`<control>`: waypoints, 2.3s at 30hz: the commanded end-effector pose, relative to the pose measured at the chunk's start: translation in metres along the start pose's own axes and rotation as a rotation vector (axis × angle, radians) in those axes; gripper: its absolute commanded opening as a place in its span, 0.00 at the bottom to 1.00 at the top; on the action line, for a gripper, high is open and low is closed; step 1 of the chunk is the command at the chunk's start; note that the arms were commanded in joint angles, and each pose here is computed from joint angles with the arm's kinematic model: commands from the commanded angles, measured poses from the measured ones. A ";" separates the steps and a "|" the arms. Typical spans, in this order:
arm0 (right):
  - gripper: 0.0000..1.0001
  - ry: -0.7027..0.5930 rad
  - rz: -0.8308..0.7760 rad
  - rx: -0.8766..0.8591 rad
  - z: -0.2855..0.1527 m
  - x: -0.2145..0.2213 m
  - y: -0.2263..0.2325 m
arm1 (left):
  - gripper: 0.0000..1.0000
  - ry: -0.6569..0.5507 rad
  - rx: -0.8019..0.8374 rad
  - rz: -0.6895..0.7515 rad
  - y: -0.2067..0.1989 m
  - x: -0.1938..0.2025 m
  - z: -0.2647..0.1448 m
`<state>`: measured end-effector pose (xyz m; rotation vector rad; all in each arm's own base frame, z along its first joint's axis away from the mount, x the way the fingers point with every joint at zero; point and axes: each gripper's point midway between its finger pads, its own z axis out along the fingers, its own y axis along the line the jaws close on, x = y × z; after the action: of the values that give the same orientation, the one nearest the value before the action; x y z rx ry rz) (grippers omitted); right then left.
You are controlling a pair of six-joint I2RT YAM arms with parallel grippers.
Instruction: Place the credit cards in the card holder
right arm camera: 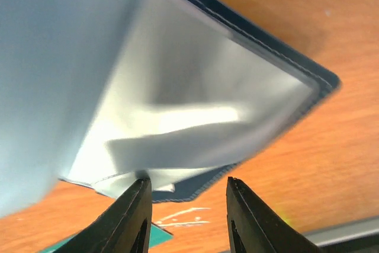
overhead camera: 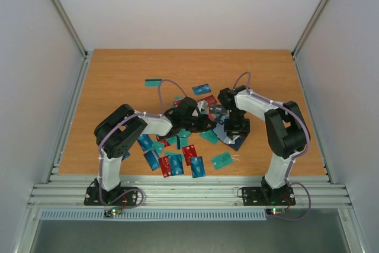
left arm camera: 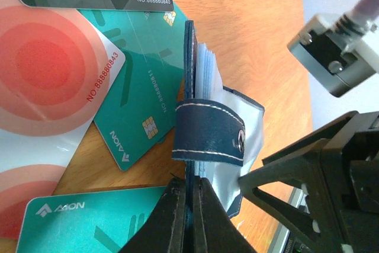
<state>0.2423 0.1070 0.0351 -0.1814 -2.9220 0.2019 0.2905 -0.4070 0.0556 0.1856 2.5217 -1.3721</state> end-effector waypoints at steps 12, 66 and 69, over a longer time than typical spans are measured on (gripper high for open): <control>0.31 -0.058 0.067 -0.443 -0.060 0.019 0.013 | 0.00 0.017 0.003 -0.011 -0.006 0.001 0.002; 0.11 0.020 0.255 -0.382 -0.002 0.003 0.017 | 0.03 0.047 -0.028 -0.060 0.002 0.010 -0.002; 0.11 0.029 0.252 -0.392 0.004 0.005 0.019 | 0.13 0.058 -0.059 -0.041 0.003 0.012 -0.009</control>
<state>0.2360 0.1214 0.0311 -0.5993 -2.8584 -0.2790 0.2817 -0.4018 0.0457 0.1318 2.6113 -1.3629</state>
